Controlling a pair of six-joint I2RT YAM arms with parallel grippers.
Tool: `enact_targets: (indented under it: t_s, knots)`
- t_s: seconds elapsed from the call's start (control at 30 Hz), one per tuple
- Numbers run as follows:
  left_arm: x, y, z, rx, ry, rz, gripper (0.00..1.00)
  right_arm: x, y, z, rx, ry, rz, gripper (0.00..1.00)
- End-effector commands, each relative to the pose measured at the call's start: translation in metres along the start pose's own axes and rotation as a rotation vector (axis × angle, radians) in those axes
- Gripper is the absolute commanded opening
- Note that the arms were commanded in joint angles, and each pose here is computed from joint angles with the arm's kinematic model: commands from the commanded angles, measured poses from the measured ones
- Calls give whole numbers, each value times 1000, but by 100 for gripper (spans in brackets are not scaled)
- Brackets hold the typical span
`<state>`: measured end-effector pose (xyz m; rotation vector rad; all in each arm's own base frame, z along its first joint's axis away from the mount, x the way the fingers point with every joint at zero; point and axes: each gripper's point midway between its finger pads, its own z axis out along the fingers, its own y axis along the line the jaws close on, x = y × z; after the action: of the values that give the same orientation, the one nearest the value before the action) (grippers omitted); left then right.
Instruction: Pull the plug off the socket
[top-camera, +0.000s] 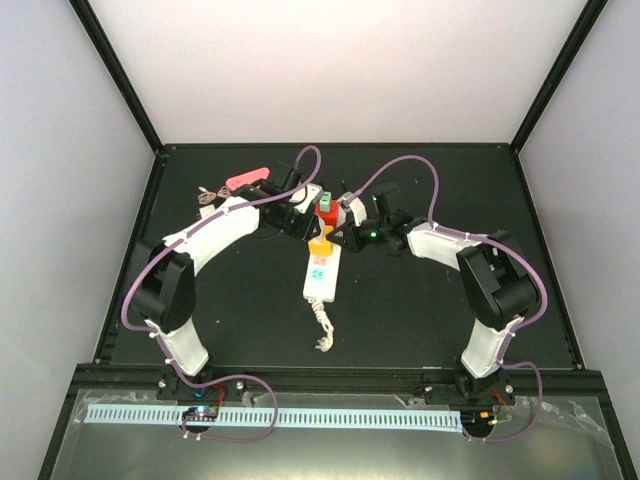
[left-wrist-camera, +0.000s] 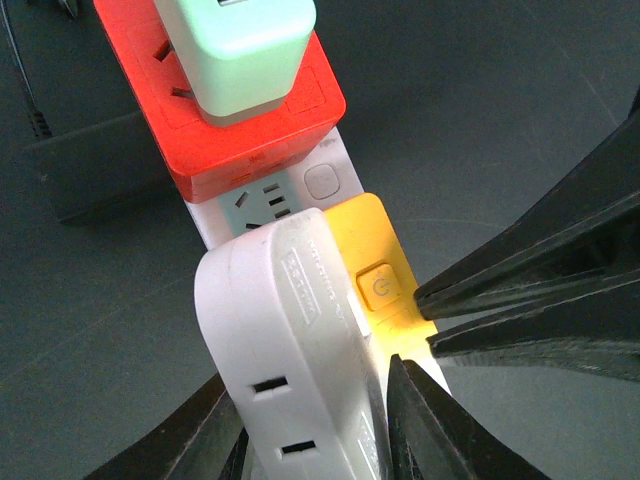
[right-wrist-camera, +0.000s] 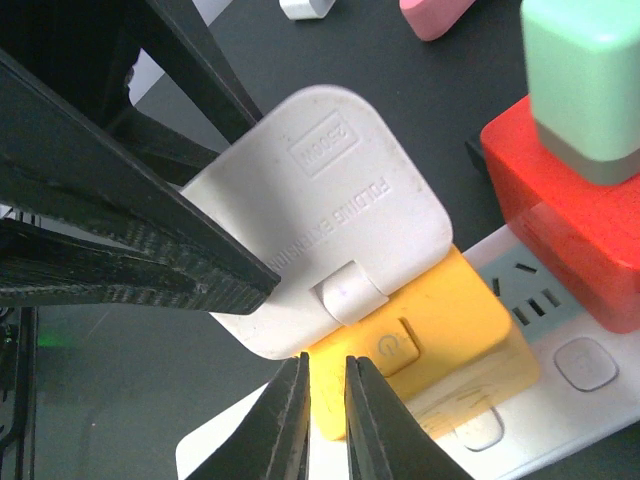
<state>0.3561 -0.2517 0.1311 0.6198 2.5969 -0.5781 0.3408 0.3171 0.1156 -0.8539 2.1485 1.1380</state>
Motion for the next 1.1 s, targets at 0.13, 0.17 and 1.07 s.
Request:
enact_targets:
  t_s: [0.13,0.17,1.07]
  knots:
    - [-9,-8,-2,34,-4,-31,34,-4,-9,13,30,0,-5,14]
    - [-9,-8,-2,45,-3,-41,33,-2,-12,14,37,7,0,14]
    - [-16,-5,-24,50,-24,-372,2,37,-40,23,133,112,21,12]
